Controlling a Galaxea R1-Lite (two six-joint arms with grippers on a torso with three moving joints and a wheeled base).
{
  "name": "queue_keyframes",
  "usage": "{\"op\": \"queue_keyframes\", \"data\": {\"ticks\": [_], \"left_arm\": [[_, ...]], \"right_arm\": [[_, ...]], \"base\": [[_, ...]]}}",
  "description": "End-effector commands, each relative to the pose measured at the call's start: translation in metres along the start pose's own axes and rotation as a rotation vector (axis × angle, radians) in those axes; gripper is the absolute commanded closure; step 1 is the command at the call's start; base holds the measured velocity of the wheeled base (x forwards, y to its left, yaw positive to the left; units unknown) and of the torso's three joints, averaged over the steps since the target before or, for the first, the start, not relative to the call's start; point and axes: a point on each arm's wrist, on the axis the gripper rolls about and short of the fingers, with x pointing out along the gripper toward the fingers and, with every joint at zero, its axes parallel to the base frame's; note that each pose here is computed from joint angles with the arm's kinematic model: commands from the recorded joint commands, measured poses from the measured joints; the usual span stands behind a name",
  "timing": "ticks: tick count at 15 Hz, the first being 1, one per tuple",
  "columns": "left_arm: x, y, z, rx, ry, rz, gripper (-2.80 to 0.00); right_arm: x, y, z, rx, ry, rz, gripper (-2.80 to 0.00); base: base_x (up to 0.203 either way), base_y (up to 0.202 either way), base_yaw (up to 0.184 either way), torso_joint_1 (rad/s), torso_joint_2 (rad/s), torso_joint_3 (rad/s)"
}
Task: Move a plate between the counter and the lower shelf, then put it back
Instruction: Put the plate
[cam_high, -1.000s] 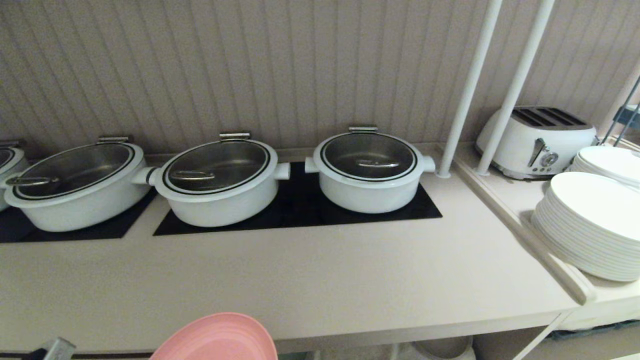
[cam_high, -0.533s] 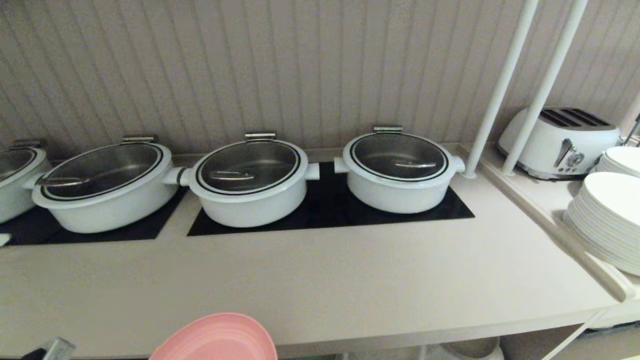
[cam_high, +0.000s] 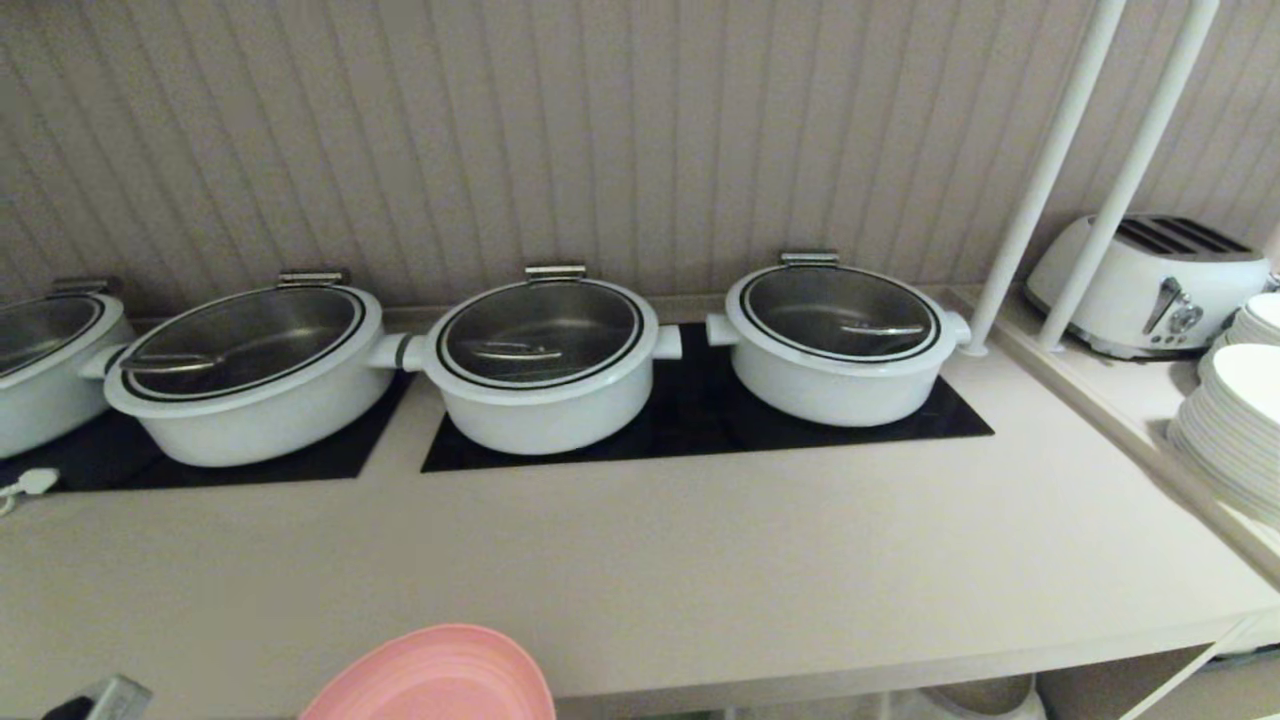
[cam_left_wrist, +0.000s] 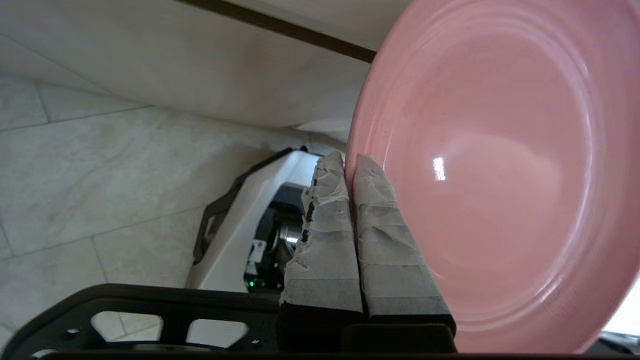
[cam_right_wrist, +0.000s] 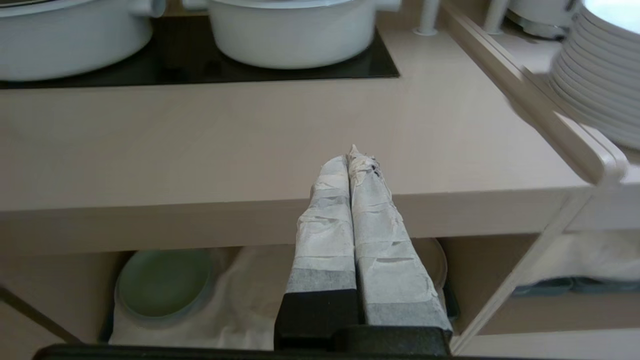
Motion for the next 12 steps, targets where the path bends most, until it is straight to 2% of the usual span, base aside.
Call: {"op": "queue_keyframes", "data": {"ticks": [1, 12], "left_arm": [[0.0, 0.0, 0.0001, -0.003, -0.003, 0.001, 0.0], [-0.0007, -0.0019, 0.0027, 0.002, -0.018, 0.001, 0.0]], "right_arm": [[0.0001, 0.0, -0.0001, 0.0, 0.002, 0.002, 0.0], [0.0001, 0.0, -0.0001, 0.0, 0.002, 0.001, 0.0]], "base": [[0.0, 0.0, 0.0, 0.0, 0.0, 0.0], [0.0, 0.0, 0.0, 0.0, 0.0, 0.0]]}}
